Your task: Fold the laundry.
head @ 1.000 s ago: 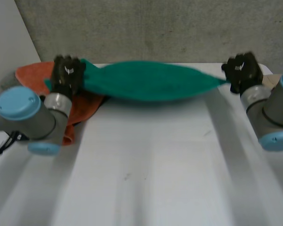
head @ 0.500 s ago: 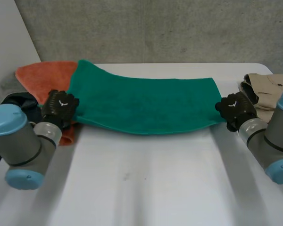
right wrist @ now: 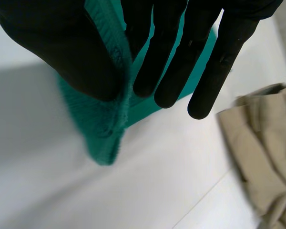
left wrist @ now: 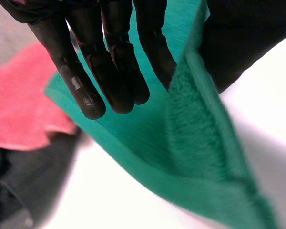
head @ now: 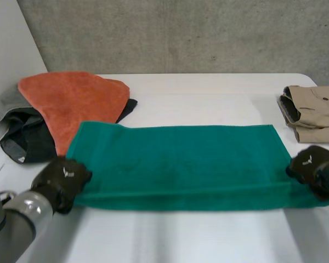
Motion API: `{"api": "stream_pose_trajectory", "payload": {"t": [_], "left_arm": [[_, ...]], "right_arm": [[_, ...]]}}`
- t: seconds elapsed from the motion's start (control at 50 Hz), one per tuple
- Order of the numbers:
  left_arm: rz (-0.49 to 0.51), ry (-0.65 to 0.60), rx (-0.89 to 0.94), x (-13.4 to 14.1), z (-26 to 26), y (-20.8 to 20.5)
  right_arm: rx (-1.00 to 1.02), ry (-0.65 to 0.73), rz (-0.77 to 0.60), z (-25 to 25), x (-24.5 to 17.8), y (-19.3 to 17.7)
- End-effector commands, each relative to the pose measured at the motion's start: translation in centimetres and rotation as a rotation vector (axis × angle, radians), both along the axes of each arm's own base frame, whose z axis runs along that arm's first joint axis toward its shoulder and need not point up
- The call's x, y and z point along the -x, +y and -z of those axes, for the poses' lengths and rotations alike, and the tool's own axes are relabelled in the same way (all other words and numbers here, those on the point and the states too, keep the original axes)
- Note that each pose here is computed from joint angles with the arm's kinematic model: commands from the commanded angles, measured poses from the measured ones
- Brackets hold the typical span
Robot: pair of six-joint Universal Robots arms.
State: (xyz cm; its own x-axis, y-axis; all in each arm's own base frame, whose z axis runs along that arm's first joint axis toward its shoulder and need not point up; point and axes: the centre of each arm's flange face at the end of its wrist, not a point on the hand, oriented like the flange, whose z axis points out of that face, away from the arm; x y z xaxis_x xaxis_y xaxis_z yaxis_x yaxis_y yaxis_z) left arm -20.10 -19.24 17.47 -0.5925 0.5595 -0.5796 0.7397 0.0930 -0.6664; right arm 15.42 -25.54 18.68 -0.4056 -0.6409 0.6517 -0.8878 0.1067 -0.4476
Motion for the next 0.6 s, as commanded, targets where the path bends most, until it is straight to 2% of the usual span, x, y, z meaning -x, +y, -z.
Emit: {"api": "stream_pose_trajectory", "payload": {"t": [0.02, 0.14, 0.22, 0.3, 0.44, 0.6], "left_arm": [[0.027, 0.078, 0.230, 2.9, -0.2, -6.0], [0.033, 0.088, 0.301, 4.8, 0.9, -10.3], [0.010, 0.084, 0.318, 5.6, 2.0, -13.2], [-0.040, 0.081, 0.364, 6.3, 2.4, -16.2], [-0.065, 0.094, 0.424, 7.4, 3.1, -19.9], [-0.029, 0.104, 0.432, 9.2, 3.3, -19.7]], "right_arm": [[0.151, -0.090, 0.017, 2.2, -1.6, -4.8], [0.284, -0.106, -0.036, 2.3, -4.2, -7.7], [0.387, -0.105, -0.030, 3.0, -5.0, -11.4], [0.422, -0.105, -0.057, 4.3, -6.2, -13.6], [0.481, -0.126, -0.063, 5.9, -7.3, -17.3], [0.644, -0.167, -0.052, 5.1, -8.6, -19.5]]}}
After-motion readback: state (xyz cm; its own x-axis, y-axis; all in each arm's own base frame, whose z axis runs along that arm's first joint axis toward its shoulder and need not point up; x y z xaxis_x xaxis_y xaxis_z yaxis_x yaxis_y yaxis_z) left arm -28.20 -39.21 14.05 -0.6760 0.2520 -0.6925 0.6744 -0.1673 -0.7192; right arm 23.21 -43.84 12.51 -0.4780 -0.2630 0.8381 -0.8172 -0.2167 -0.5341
